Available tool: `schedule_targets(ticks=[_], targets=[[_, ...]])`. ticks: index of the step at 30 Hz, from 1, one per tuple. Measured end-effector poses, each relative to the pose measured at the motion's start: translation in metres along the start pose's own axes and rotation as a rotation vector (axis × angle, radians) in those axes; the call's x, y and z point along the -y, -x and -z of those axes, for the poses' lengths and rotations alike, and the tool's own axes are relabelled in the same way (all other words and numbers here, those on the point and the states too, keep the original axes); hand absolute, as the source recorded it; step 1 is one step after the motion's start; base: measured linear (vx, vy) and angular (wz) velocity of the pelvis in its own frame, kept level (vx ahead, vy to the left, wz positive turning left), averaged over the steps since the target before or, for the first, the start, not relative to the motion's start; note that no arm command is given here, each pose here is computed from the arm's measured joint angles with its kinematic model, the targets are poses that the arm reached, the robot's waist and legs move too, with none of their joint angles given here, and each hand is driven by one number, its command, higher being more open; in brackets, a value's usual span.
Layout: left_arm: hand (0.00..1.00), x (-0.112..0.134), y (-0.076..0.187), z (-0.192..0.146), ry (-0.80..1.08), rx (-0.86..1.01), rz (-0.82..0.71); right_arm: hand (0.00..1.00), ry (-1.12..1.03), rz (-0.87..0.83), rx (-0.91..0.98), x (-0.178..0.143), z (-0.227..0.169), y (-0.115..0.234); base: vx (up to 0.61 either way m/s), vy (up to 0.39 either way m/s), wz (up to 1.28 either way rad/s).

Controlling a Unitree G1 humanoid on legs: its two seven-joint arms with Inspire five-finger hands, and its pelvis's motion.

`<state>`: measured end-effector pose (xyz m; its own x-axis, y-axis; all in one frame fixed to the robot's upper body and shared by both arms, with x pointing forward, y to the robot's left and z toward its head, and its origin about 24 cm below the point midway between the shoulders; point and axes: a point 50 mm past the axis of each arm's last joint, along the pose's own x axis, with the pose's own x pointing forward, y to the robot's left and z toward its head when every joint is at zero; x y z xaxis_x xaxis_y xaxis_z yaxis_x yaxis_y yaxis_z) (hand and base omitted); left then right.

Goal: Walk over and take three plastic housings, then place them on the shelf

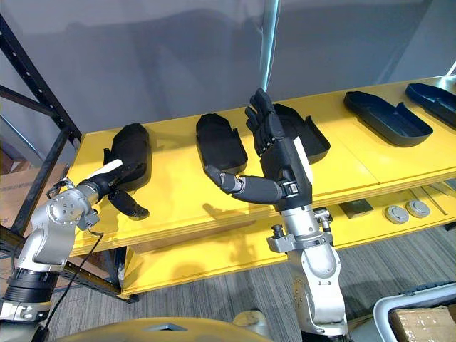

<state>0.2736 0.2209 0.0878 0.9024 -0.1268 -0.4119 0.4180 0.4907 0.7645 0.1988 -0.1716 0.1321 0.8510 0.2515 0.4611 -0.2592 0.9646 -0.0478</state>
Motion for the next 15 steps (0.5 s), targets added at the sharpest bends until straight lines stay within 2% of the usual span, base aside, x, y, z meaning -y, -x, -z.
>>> schedule_targets(ticks=[12, 15], targets=[[1.0, 0.0022, -0.0001, -0.0012, 0.023, 0.019, 0.046, 1.0, -0.016, -0.009, 0.004, 0.0, -0.0003, 0.0, 0.0, 0.0, 0.0], [1.0, -0.0001, -0.0005, -0.0029, 0.077, 0.054, -0.01, 1.0, -0.016, -0.008, 0.004, 0.0001, -0.0004, -0.0001, 0.0, 0.0, 0.0]])
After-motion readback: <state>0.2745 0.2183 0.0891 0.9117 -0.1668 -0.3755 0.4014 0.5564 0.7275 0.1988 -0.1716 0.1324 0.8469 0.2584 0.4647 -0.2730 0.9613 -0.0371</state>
